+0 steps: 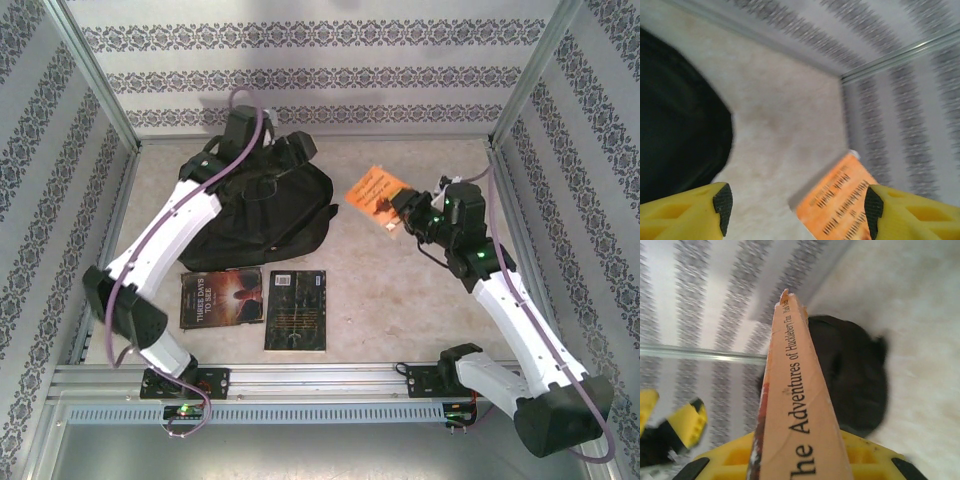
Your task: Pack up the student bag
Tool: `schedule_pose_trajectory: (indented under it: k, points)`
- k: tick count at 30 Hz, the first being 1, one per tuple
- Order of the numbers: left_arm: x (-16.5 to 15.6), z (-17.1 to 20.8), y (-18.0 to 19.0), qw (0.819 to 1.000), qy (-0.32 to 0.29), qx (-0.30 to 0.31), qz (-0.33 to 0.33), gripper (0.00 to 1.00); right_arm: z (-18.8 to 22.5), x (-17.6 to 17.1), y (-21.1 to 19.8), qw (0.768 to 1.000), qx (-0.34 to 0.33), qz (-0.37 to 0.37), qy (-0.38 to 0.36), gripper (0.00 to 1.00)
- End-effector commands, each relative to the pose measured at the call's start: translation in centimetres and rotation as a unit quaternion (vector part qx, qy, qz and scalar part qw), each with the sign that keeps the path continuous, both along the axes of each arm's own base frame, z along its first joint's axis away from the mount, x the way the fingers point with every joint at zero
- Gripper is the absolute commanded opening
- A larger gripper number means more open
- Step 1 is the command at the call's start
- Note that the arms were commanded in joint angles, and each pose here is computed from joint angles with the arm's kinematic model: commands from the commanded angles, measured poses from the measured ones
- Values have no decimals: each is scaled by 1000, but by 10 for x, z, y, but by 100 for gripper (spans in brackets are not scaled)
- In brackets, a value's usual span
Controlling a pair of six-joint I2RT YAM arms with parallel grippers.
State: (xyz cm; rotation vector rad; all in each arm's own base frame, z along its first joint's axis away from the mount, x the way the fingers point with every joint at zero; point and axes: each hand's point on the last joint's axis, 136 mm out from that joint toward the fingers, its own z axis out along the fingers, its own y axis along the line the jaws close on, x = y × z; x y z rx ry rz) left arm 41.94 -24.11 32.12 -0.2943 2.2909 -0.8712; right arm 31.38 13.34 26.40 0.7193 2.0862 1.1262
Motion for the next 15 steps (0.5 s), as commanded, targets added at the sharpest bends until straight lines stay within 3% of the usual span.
schedule_pose_trajectory:
  k: [1, 8, 15]
  points:
    - [-18, -89, 10, 980, 113, 148, -74, 71, -41, -23, -12, 995, -89, 17, 48, 0]
    - [2, -137, -14, 960, 141, 201, -136, 67, -67, -33, -14, 990, -102, 24, 93, 0]
    - [19, -154, -29, 956, 137, 209, -151, 66, -82, -41, -10, 987, -96, 37, 121, 0]
